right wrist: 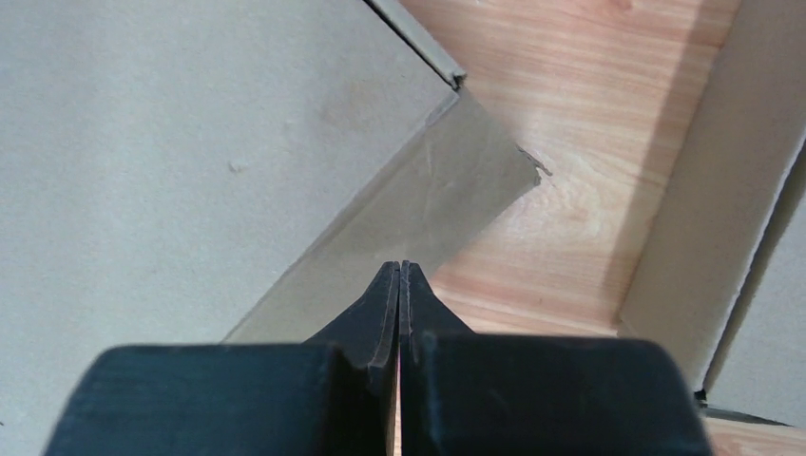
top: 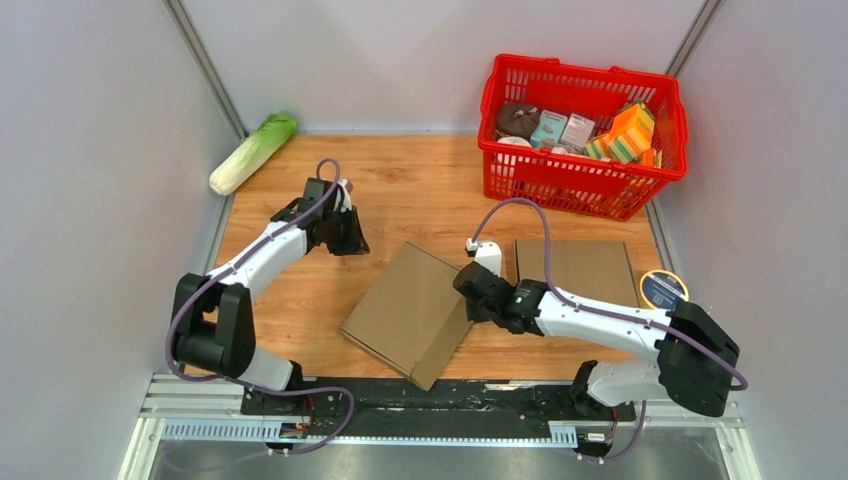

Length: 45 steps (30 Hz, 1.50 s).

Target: Fold the paper box

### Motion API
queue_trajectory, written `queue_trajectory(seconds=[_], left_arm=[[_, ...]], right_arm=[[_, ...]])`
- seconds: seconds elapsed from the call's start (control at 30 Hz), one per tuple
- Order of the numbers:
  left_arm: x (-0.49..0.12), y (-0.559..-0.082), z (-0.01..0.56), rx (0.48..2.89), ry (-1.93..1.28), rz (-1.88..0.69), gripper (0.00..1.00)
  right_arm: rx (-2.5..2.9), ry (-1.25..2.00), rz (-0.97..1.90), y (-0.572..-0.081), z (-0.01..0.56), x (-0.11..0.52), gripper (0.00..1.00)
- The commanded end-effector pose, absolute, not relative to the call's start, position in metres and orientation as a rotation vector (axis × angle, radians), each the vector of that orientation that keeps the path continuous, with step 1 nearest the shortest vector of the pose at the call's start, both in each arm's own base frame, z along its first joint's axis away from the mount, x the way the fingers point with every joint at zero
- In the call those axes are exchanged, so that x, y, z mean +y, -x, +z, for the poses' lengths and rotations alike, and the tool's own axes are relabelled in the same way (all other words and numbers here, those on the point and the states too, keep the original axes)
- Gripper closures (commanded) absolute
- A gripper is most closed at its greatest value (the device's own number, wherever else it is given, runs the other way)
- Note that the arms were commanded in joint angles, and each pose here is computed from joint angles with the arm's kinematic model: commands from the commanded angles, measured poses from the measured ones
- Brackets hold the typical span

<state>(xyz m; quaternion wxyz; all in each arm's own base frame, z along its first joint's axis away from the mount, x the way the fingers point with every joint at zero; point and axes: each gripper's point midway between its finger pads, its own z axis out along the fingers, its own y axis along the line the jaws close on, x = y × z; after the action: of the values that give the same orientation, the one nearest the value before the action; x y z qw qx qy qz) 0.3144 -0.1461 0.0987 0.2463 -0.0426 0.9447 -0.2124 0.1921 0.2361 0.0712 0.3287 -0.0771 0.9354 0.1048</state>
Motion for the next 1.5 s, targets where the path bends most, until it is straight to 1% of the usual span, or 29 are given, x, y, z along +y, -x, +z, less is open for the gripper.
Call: queue_trajectory(seconds=[0.0, 0.07, 0.17, 0.2, 0.23, 0.27, 0.3, 0.33, 0.4, 0.43, 0.5, 0.57, 0.6, 0.67, 0.7, 0.8, 0.83, 1.0, 1.17, 1.3, 1.33, 1.4, 1.43, 1.47], left_arm=[[-0.152, -0.306, 0.071, 2.680, 0.077, -0.585, 0.81], [-0.163, -0.304, 0.066, 2.681, 0.054, -0.634, 0.84], [-0.190, -0.295, 0.060, 2.701, -0.017, -0.689, 0.87], [-0.200, -0.289, 0.053, 2.713, -0.025, -0.730, 0.89], [-0.210, -0.285, 0.054, 2.714, -0.021, -0.816, 0.90], [-0.219, -0.289, 0.057, 2.683, 0.019, -0.873, 0.91], [-0.221, -0.286, 0.054, 2.686, 0.032, -0.895, 0.96], [-0.222, -0.285, 0.054, 2.681, 0.036, -0.900, 0.98], [-0.223, -0.287, 0.060, 2.655, 0.031, -0.911, 0.99], [-0.221, -0.288, 0.061, 2.653, 0.032, -0.896, 0.99], [-0.213, -0.288, 0.064, 2.652, 0.023, -0.849, 0.99], [-0.202, -0.294, 0.067, 2.637, 0.072, -0.848, 0.98], [-0.196, -0.296, 0.070, 2.625, 0.093, -0.846, 0.95], [-0.177, -0.302, 0.074, 2.610, 0.132, -0.813, 0.90], [-0.172, -0.305, 0.081, 2.586, 0.138, -0.801, 0.84], [-0.158, -0.317, 0.095, 2.556, 0.149, -0.765, 0.78], [-0.157, -0.320, 0.098, 2.556, 0.132, -0.754, 0.78], [-0.157, -0.340, 0.101, 2.585, 0.108, -0.714, 0.78], [-0.159, -0.354, 0.085, 2.647, 0.093, -0.690, 0.82], [-0.174, -0.361, 0.079, 2.661, 0.063, -0.698, 0.85], [-0.177, -0.360, 0.077, 2.668, 0.057, -0.700, 0.86], [-0.195, -0.356, 0.073, 2.686, 0.010, -0.726, 0.88], [-0.203, -0.353, 0.072, 2.695, -0.008, -0.743, 0.89], [-0.208, -0.352, 0.071, 2.696, -0.025, -0.754, 0.89]], right_arm=[[2.494, 0.113, 0.270, -0.194, 0.073, 0.231, 1.00], [2.493, 0.121, 0.289, -0.194, 0.069, 0.234, 1.00], [2.452, 0.138, 0.404, -0.201, 0.062, 0.257, 1.00], [2.390, 0.133, 0.524, -0.210, 0.072, 0.281, 1.00], [2.385, 0.166, 0.552, -0.214, 0.065, 0.294, 1.00], [2.357, 0.187, 0.608, -0.219, 0.071, 0.310, 1.00], [2.296, 0.204, 0.735, -0.225, 0.087, 0.335, 1.00], [2.266, 0.209, 0.771, -0.232, 0.094, 0.348, 1.00], [2.203, 0.165, 0.844, -0.243, 0.110, 0.357, 1.00], [2.195, 0.120, 0.853, -0.252, 0.114, 0.350, 1.00], [2.215, 0.098, 0.845, -0.256, 0.110, 0.339, 1.00], [2.217, 0.107, 0.770, -0.258, 0.109, 0.316, 1.00], [2.286, 0.109, 0.635, -0.253, 0.094, 0.294, 1.00], [2.315, 0.136, 0.532, -0.250, 0.100, 0.277, 1.00], [2.379, 0.163, 0.402, -0.243, 0.088, 0.255, 1.00], [2.398, 0.161, 0.303, -0.241, 0.088, 0.234, 1.00], [2.393, 0.125, 0.295, -0.246, 0.091, 0.226, 1.00], [2.409, 0.030, 0.314, -0.266, 0.094, 0.211, 1.00], [2.423, 0.006, 0.312, -0.284, 0.091, 0.207, 1.00], [2.454, 0.030, 0.395, -0.295, 0.083, 0.232, 1.00], [2.482, 0.029, 0.400, -0.297, 0.073, 0.237, 1.00], [2.446, 0.017, 0.477, -0.312, 0.079, 0.257, 1.00], [2.449, 0.022, 0.487, -0.318, 0.071, 0.266, 1.00], [2.411, 0.028, 0.534, -0.330, 0.080, 0.280, 1.00]])
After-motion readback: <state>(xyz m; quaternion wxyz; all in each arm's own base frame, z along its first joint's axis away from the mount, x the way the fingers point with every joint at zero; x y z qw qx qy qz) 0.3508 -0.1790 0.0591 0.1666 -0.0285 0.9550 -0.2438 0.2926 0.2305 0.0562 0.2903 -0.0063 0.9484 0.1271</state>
